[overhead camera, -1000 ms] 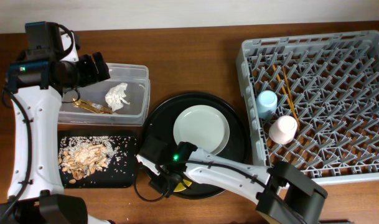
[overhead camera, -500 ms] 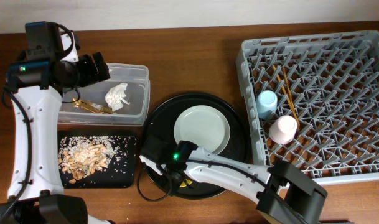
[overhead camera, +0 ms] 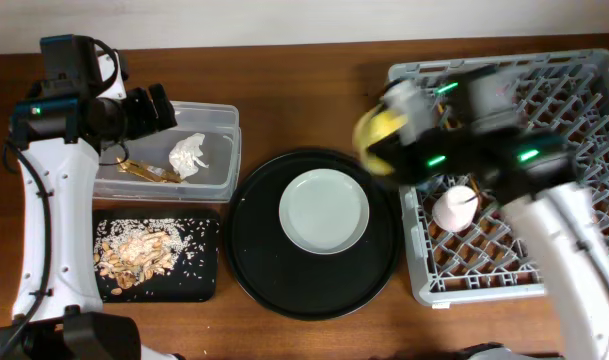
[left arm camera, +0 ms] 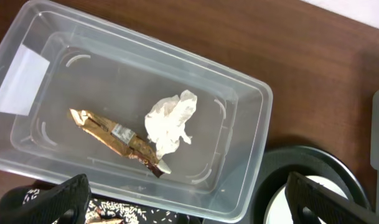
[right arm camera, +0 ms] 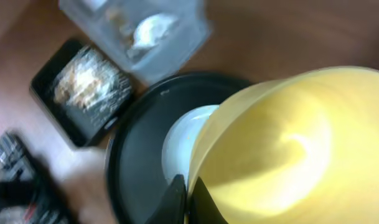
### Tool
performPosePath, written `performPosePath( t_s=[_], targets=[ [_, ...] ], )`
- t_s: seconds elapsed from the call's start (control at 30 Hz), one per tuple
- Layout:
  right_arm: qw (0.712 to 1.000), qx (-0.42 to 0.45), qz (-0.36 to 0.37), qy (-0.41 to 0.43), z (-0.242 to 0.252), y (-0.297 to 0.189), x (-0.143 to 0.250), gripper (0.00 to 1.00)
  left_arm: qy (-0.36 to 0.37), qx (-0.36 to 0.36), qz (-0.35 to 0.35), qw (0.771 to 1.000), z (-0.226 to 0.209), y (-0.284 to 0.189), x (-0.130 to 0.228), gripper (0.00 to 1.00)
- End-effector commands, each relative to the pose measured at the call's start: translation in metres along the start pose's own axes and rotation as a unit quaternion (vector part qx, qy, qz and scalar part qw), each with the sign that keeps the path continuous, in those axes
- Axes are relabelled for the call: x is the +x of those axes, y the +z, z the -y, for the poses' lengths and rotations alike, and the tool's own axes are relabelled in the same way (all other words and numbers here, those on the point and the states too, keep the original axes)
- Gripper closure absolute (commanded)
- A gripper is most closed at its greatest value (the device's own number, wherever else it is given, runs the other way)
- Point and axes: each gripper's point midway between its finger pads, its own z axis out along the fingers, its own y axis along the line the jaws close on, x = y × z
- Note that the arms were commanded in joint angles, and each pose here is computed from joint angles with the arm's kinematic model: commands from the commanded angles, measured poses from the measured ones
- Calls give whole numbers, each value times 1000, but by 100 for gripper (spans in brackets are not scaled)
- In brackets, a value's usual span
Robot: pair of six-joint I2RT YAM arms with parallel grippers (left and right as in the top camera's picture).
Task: Sort waste into correct bins and load items into the dishwasher rack
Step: 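Place the yellow bowl upside down in the rack's back corner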
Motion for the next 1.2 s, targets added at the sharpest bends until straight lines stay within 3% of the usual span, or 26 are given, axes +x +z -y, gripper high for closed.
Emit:
performPosePath(
  t_s=[0.0,0.1,0.17,0.33,0.77,0.97,1.0,1.07,1.1,1.17],
  targets=[
    [984,-94,130,83,89,-48,-17,96,-6,-2,0,1000,-2,-1,0,1],
    [944,-183,252,106,159,-80,-23,96,-6,-2,0,1000,-2,-1,0,1],
    [921,-231,297,101,189,-87,-18,96,-6,-2,0,1000,-2,-1,0,1],
    [907,-242,286,191,277,-39,12,96,-6,-2,0,1000,-2,-1,0,1],
    [897,-256,274,235,304,-1,41,96,-6,-2,0,1000,-2,-1,0,1],
    [886,-244,273,284,317,-11,55,87,-6,-2,0,1000,-2,-1,0,1],
    [882,-243,275,296,320,-15,59,76,-6,-2,0,1000,-2,-1,0,1],
    [864,-242,277,343,329,-28,73,73,-6,-2,0,1000,-2,-1,0,1],
    [853,-239,281,369,336,-37,81,64,-6,-2,0,1000,-2,-1,0,1],
    [836,-239,288,402,344,-51,93,18,-5,-2,0,1000,-2,-1,0,1]
  ],
)
